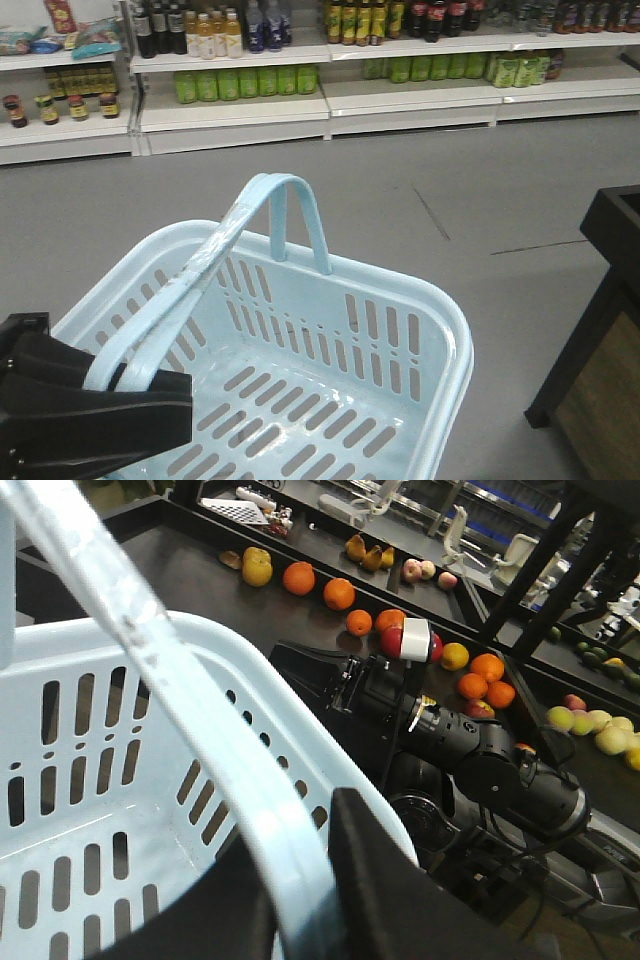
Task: Pick three apples into basket with both arms
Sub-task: 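Turn the base toward another fruit table carrying the basket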
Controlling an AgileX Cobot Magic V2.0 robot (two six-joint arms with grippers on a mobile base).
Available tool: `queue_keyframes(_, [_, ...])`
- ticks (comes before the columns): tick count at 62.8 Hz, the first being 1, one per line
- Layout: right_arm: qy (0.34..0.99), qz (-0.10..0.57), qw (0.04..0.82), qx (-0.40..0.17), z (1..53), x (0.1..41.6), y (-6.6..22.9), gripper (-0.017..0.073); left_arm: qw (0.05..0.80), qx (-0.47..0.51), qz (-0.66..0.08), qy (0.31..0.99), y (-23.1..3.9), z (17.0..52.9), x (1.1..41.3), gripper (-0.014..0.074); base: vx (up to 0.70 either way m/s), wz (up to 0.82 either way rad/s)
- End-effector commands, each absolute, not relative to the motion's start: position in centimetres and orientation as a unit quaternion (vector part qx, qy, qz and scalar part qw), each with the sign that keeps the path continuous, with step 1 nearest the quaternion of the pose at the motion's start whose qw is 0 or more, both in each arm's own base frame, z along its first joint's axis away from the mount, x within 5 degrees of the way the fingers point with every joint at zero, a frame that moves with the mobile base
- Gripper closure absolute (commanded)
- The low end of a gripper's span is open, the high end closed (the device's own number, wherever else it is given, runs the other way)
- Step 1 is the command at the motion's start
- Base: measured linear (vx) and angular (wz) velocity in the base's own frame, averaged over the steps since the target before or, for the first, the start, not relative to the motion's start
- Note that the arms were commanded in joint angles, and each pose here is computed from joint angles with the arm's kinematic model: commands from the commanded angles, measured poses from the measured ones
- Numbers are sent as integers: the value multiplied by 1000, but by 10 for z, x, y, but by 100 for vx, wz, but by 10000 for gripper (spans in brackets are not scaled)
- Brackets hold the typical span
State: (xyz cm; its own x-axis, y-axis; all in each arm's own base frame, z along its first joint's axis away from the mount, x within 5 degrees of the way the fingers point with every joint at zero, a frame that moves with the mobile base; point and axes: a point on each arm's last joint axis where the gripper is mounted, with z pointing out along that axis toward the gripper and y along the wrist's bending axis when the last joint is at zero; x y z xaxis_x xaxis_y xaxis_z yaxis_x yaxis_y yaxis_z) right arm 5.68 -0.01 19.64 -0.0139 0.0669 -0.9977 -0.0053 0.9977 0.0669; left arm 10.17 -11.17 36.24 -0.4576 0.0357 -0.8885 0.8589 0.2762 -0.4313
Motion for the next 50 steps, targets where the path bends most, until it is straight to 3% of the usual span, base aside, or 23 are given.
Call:
queue_keyframes(1, [686,23,727,15,199,56,0,568,415,331,-489,692,-111,369,101,600,22,-49])
queue_keyframes(50, [687,23,726,15,199,56,0,568,415,331,-489,692,-111,369,101,600,17,-54])
